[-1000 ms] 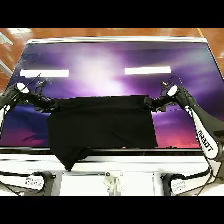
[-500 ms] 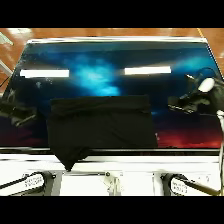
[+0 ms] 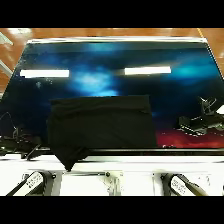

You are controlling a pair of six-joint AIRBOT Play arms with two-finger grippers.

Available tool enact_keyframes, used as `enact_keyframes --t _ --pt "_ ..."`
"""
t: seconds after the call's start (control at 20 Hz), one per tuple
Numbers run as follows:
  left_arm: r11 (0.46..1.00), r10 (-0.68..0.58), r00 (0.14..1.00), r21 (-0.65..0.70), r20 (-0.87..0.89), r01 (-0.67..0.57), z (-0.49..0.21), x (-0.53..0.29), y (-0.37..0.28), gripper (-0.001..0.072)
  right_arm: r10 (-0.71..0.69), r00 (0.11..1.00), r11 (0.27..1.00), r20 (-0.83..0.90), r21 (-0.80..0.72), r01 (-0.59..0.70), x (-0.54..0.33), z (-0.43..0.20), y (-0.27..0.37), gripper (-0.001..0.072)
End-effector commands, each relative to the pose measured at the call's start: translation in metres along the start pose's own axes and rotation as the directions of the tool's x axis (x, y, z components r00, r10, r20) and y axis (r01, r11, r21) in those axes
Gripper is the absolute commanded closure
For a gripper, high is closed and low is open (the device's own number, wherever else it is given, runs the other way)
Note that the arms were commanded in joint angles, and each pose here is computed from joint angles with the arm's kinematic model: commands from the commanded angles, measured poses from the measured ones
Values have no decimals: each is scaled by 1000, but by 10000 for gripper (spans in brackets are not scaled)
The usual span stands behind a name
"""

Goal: Fold the shirts.

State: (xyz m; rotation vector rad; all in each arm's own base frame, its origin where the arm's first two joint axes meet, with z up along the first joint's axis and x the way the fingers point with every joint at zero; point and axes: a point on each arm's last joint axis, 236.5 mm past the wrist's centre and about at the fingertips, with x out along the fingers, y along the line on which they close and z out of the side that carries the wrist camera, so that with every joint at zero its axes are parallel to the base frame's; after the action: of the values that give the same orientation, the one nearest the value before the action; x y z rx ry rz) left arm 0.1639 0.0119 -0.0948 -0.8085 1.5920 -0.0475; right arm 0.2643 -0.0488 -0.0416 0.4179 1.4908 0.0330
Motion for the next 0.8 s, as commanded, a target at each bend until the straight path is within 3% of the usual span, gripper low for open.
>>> enact_keyframes --t 0.0,0.3,0.4,0.5,0.55,0.65,0.7,0.75 --pt "1000 16 1000 18 -16 -16 -3 18 -1 56 26 999 999 38 19 -27 4 4 2 117" --pt "999 5 997 45 -71 -2 2 48 -17 69 45 997 998 66 36 -48 3 11 7 117" --pt "999 -35 999 19 -24 36 15 52 -29 299 46 997 998 63 45 -49 3 10 7 117" --pt "995 -97 995 7 -5 97 20 51 -44 631 45 997 997 59 52 -48 3 9 7 116" --pt "991 -131 991 24 -16 131 17 50 -52 671 44 998 997 46 58 -47 4 6 7 116" --pt "985 -165 985 43 -56 167 7 49 -60 671 43 999 998 -19 43 -42 11 -12 5 108" --pt "983 -172 982 57 -73 177 3 47 -62 671 77 994 997 -82 4 -77 18 -30 11 33" --pt "979 -181 980 75 -87 187 -1 45 -65 671 133 980 991 -148 -3 -135 28 -51 21 33"
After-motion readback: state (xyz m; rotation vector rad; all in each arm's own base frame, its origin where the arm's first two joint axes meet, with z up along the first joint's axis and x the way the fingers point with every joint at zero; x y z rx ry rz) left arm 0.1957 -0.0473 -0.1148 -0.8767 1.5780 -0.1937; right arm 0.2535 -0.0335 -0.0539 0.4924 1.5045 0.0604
